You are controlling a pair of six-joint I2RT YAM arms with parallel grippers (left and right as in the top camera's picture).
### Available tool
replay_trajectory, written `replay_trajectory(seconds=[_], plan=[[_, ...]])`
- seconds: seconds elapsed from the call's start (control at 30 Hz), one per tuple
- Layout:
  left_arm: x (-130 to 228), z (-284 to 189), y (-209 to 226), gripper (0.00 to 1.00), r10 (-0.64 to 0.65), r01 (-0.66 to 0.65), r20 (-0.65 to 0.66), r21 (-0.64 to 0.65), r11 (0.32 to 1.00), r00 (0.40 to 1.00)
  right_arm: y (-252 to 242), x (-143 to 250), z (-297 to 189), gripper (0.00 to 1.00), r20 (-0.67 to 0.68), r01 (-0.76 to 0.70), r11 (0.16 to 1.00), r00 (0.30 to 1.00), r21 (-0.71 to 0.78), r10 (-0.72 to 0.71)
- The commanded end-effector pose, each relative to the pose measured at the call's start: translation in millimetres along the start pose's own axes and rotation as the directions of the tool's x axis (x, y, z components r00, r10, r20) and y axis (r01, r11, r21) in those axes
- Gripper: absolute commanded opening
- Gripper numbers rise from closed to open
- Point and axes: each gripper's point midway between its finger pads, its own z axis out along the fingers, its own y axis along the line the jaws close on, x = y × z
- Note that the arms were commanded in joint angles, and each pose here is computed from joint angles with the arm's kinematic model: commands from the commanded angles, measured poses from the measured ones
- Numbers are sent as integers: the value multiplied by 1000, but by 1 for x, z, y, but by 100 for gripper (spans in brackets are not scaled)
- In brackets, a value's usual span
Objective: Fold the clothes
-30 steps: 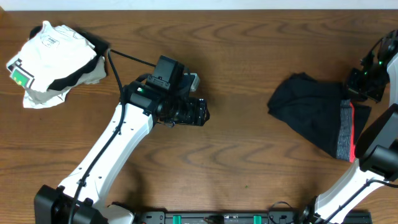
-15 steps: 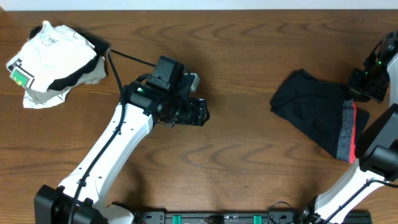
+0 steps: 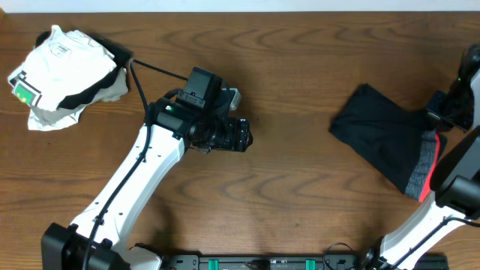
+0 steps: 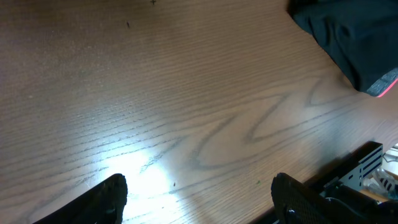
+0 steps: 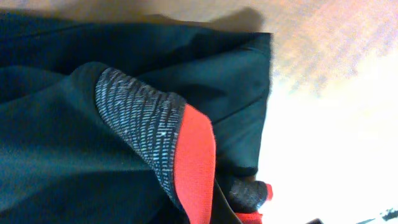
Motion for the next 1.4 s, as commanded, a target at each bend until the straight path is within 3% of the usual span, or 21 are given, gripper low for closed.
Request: replay_trajectory(seconds=[0.0,0.57,0.7,1.13,1.17,1.2,1.23,1.27,1.37], plan=[[-5,-4,-2,76,25,-25,17,-5,1000,1000,-28,-7,-2,1,22,-150,986,989,75,149],[-5,-4,-1,76,25,-25,18,-8,1000,1000,-68,18,-29,2,22,-294,944,956,152,294],[-5,-4,-1,76,25,-25,18,-8,1000,1000,-89,29,-30,2,13,-407,888,910,213,414],[-6,-4,-2,76,27,-27,22,-7,1000,999,-122,42,-25,10,-52,-498,838,853,222,520],[-6,-4,-2,76,27,-27,21,-6,1000,999,-122,42,-25,14,-52,-498,838,852,222,520],[-6,-4,-2,77,27,-27,21,-6,1000,999,-122,42,-25,24,-52,-498,838,852,222,520],[-6,-4,-2,76,27,-27,21,-7,1000,999,-122,42,-25,47,-53,-498,838,852,222,520],[-6,-4,-2,76,26,-26,21,-6,1000,999,-122,42,-25,80,-52,-497,839,853,222,519],[-6,-4,-2,76,27,-27,21,-6,1000,999,-123,43,-26,83,-54,-495,838,853,228,519]])
